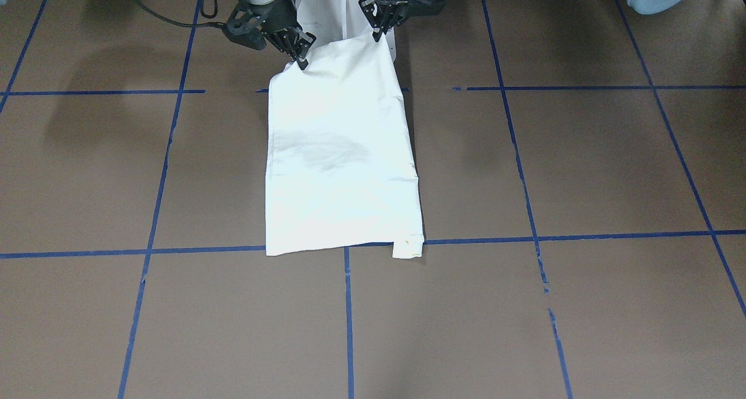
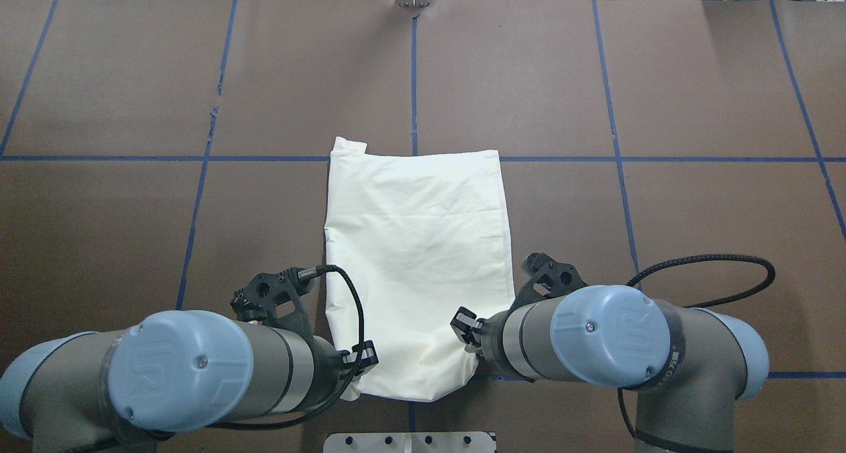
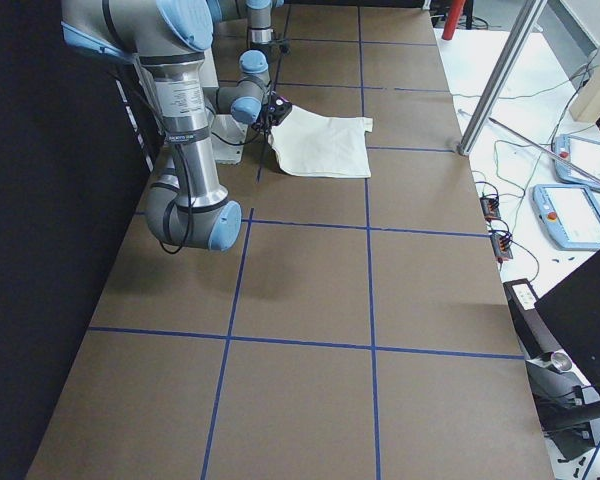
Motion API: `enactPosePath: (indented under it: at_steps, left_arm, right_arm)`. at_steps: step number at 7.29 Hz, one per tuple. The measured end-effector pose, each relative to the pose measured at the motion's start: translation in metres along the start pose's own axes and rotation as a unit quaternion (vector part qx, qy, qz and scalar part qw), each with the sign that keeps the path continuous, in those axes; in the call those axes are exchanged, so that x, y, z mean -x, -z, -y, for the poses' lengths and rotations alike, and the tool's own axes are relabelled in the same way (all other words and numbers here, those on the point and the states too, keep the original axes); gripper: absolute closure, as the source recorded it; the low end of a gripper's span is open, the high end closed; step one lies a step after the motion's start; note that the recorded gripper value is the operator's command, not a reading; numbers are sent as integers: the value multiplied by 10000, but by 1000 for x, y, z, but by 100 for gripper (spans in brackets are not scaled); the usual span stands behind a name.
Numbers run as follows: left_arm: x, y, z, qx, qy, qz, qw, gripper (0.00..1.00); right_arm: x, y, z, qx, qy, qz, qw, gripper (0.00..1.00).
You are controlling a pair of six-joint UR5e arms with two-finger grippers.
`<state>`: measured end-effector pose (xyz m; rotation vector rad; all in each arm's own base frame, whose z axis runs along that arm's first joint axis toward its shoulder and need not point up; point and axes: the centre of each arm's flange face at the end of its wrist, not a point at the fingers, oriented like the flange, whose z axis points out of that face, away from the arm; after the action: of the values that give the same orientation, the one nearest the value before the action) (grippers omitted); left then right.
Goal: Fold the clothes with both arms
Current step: 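Lift the near edge with both grippers and fold it toward the far edge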
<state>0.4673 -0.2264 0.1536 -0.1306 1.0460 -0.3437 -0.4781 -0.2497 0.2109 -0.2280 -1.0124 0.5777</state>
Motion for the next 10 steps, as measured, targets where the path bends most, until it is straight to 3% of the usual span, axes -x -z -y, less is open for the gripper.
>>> enactPosePath:
  at_steps: [2,5,10]
  left_arm:
    - [-17,5,54,-372,246,-220,9988,100]
    - [-40,-21,139,-648,553,-509,9951,100]
    - [-43,-69,213,-969,681,-661,9908,100]
  right_arm:
    - [24,-2,37,-237,-101,74,9996,100]
    - [53,-26,108,-274,-405,203,9986,100]
    - [122,-63,197,-674,-847,91,9941,100]
